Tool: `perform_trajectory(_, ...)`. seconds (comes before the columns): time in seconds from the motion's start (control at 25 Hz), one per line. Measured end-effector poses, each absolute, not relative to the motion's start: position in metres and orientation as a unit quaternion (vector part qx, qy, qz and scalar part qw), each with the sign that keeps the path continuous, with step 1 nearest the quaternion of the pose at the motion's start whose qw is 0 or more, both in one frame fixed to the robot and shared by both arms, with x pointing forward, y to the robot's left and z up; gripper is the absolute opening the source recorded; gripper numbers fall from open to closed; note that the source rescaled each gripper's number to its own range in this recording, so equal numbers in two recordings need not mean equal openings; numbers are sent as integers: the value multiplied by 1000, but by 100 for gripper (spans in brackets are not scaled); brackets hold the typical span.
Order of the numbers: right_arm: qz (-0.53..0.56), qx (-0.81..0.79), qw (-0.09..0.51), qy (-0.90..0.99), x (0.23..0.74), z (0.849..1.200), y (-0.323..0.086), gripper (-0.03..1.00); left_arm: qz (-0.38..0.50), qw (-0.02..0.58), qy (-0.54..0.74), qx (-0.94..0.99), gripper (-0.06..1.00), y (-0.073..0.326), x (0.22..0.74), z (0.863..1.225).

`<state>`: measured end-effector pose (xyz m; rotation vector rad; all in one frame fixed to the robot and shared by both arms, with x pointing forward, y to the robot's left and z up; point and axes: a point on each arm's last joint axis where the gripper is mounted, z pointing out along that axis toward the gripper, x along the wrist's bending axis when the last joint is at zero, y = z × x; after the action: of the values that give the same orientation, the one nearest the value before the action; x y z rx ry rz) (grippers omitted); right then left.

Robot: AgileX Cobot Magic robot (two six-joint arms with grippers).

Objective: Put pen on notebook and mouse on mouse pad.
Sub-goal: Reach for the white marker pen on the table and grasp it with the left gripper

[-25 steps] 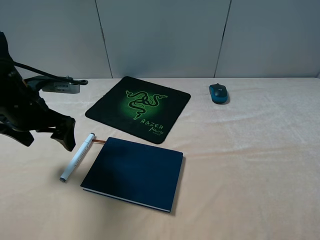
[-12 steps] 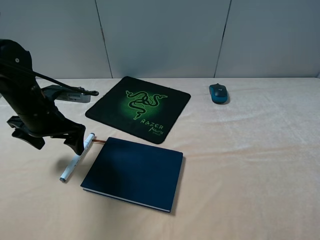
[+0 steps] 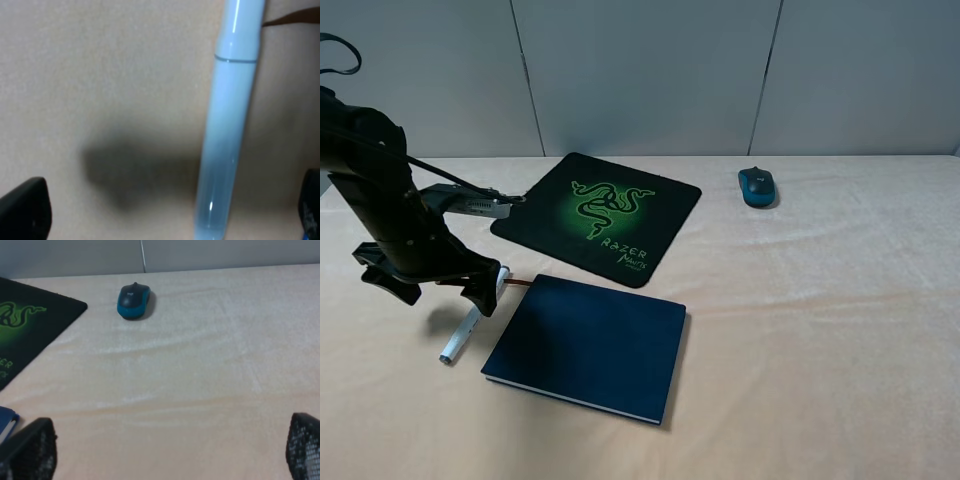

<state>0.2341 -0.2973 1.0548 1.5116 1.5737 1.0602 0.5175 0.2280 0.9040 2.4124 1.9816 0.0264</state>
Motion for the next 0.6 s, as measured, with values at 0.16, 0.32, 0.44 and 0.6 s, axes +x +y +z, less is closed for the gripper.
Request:
perform_trajectory(0.16, 409, 584, 350, 608, 234, 1055, -297, 100, 7, 8, 633, 774, 97, 227, 518, 901)
perform_trajectory(0.32, 409, 584, 350, 608, 234, 1055, -297, 100, 8, 7, 631, 776, 96, 220, 516, 900)
perform_trajectory(0.44, 409, 584, 350, 608, 234, 1055, -297, 100, 12, 6, 629, 778, 96, 218, 516, 900)
perform_trajectory(0.6, 409, 584, 350, 608, 234, 1055, -297, 100, 16, 4, 629, 777, 94, 218, 516, 900)
